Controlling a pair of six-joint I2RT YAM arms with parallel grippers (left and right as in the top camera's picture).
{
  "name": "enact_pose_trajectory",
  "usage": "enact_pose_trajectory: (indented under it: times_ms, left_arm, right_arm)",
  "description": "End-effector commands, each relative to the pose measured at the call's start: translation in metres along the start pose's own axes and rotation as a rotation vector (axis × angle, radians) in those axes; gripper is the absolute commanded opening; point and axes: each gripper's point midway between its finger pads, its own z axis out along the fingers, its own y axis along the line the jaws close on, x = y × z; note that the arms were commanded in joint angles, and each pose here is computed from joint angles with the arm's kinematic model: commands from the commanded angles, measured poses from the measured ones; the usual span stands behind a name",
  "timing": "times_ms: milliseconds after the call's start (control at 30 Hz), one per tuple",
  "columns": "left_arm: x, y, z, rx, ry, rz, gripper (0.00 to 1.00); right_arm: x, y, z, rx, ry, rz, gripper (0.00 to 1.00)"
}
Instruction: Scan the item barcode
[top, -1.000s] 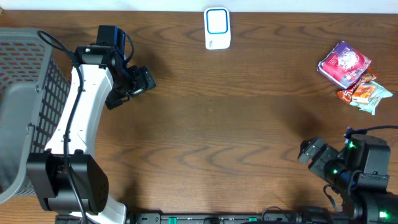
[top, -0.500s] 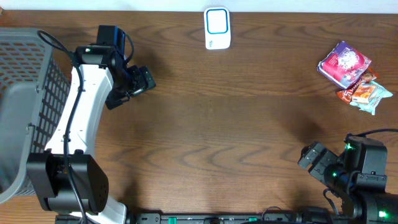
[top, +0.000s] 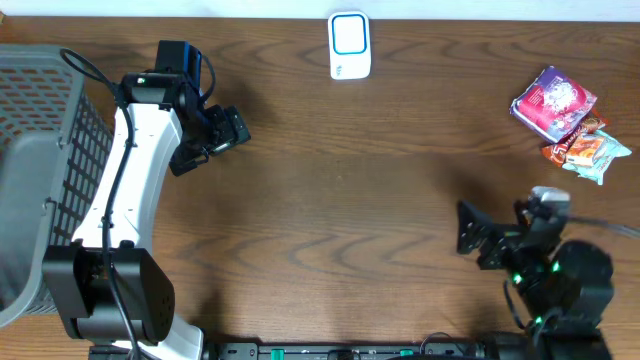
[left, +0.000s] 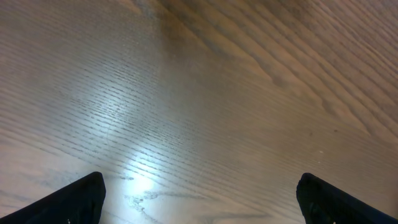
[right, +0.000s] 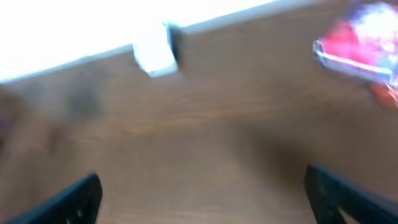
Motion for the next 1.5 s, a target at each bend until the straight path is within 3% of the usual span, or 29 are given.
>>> enact_pose_trajectory:
  times_ms: [0,300,567,1033,1333,1467]
  left_arm:
    - [-0.001,0.004,0.002,-0.016,0.002,-0.005,0.98]
    - [-0.001,0.004,0.002,-0.016,0.002,-0.005,0.98]
    - [-0.001,0.004,0.002,-0.016,0.002,-0.005,0.98]
    - [-0.001,0.004,0.002,-0.016,0.002,-0.005,0.98]
    - [-0.001,0.004,0.002,-0.016,0.002,-0.005,0.98]
    - [-0.001,0.004,0.002,-0.016,0.002,-0.005,0.98]
  right_arm:
    - [0.014,0.013,0.005,-0.104,-0.075,-0.141,0.99]
    - [0.011,-0.004,0.015,-0.069,-0.382,-0.198,0.99]
    - [0.006,-0.012,0.014,-0.036,-0.524,-0.208,0.99]
    - [0.010,-0.022,0.017,0.008,-0.535,-0.202,0.99]
    - [0.052,-0.039,0.037,0.057,-0.343,-0.185,0.99]
    - [0.052,-0.040,0.036,0.076,-0.341,-0.235,0.99]
